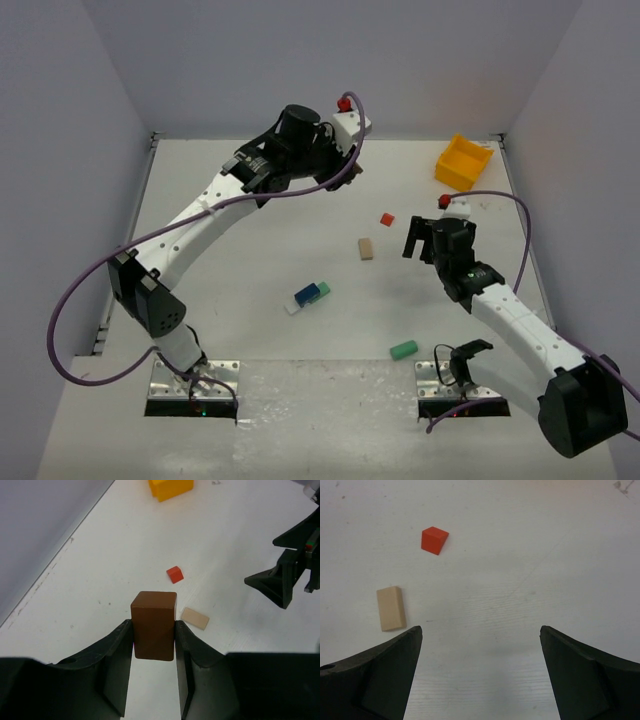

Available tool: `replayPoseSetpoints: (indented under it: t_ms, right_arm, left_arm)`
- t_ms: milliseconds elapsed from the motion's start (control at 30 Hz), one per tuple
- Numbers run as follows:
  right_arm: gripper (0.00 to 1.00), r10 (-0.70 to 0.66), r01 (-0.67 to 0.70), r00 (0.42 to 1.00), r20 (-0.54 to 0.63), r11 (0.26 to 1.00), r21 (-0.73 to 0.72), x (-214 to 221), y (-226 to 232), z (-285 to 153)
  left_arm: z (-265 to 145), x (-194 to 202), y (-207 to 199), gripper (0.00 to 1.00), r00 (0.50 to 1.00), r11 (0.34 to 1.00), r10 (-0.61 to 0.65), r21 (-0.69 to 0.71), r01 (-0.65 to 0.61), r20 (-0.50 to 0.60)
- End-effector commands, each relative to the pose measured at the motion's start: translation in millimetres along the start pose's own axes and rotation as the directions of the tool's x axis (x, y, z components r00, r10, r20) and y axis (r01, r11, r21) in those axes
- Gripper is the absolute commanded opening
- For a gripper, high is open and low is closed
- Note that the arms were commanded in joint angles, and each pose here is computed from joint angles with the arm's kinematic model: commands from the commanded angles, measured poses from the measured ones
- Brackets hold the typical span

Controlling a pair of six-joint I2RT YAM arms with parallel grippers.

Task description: Build the wood block tower

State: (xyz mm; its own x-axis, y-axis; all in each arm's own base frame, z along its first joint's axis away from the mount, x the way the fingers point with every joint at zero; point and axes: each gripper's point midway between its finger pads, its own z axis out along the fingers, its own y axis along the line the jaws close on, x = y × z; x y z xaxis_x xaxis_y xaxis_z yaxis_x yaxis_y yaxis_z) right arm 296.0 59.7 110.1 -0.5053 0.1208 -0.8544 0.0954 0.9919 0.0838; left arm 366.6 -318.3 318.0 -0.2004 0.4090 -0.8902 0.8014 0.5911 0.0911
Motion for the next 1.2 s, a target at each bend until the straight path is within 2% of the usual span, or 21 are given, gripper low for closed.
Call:
replayPoseSetpoints:
  t_ms: [0, 67, 200, 367, 467, 800, 1167]
  right_arm:
    - [0.99, -0.001, -0.002, 1.000, 0.016, 0.988, 0.152, -19, -23, 0]
    - [0.99, 0.000, -0.001, 1.000, 0.006, 0.984, 0.175, -14, -28, 0]
    - [0.99, 0.004, -0.002, 1.000, -0.009, 0.976, 0.220, -6, -37, -2]
    - [0.99, 0.012, -0.007, 1.000, -0.017, 0.959, 0.283, -1, -51, -10]
    - [0.99, 0.019, -0.016, 1.000, -0.007, 0.960, 0.278, -2, -51, -12]
    - [0.99, 0.025, -0.018, 0.999, -0.021, 0.962, 0.274, 6, -53, -14]
    - [0.99, 0.025, -0.021, 1.000, -0.009, 0.958, 0.286, 5, -55, -16]
  left_arm:
    - [-2, 7, -33, 0.00, 0.995, 0.993, -0.038, 0.116, 0.027, 0.092]
    - [8, 60, -44, 0.00, 0.998, 0.988, -0.058, 0.145, 0.062, -0.029]
    - [2, 110, -38, 0.00, 0.983, 0.994, -0.077, 0.065, 0.088, -0.164]
    - [-19, 152, -43, 0.00, 0.964, 0.997, -0.079, 0.007, 0.083, -0.255]
    - [-28, 179, -48, 0.00, 0.939, 0.991, -0.129, -0.026, 0.128, -0.319]
    - [-33, 217, -86, 0.00, 0.891, 0.969, -0.224, 0.003, 0.245, -0.395]
    - [-30, 240, -88, 0.00, 0.888, 0.984, -0.173, -0.045, 0.170, -0.427]
